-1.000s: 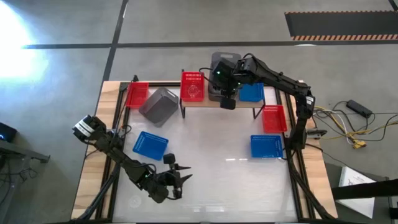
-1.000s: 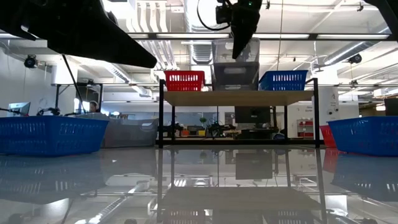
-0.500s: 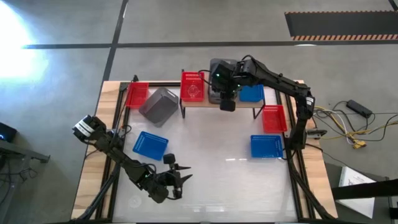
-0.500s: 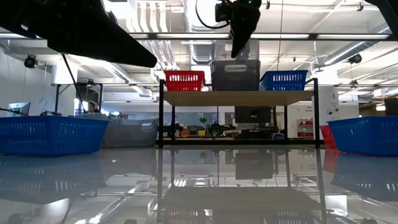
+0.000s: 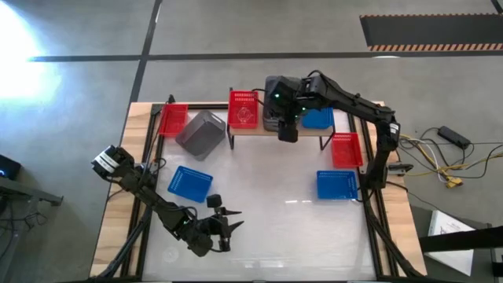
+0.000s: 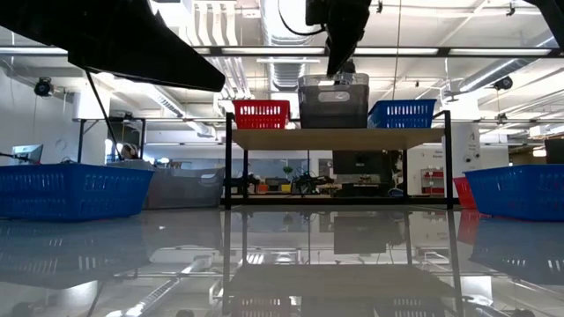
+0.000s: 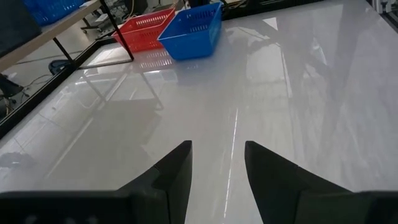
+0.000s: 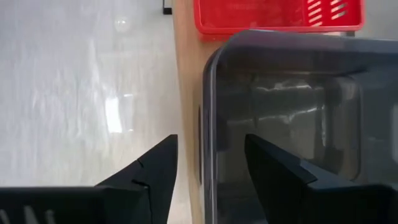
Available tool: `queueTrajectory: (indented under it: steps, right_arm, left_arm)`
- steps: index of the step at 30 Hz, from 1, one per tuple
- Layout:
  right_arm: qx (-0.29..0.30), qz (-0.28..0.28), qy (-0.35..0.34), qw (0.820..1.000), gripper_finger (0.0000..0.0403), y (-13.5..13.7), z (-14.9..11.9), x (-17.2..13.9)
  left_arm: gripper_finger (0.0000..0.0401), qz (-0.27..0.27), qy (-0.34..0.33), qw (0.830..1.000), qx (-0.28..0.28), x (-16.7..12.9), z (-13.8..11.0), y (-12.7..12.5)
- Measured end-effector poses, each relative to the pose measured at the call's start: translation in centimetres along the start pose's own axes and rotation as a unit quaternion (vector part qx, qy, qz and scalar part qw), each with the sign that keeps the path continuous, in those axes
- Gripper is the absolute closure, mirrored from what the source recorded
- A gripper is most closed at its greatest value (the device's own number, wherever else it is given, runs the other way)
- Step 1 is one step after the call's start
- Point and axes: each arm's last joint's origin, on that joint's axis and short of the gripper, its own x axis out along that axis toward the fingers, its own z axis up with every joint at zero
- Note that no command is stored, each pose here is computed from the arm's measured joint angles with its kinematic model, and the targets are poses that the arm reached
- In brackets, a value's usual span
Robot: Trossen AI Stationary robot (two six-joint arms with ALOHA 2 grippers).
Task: Stack baskets on shelf by color
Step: Stack the right black bin into the black bin on the shelf
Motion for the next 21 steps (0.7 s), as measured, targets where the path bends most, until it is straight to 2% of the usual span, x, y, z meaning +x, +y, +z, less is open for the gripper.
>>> queueTrajectory:
  steps: [7,16,21]
  right_arm:
    - [-0.013,0.007,0.02,1.0,0.0267,0.0,0.3,2.3]
    - [-0.057,0.016,0.043,0.997,0.0384,0.1,0.1,3.6]
    - [-0.081,0.018,0.044,0.996,0.039,0.2,0.0,3.4]
  left_arm:
    - [0.0269,0.0,0.0,1.0,0.0,0.0,0.0,0.0]
    - [0.0269,0.0,0.0,1.0,0.0,0.0,0.0,0.0]
    - [0.0269,0.0,0.0,1.0,0.0,0.0,0.0,0.0]
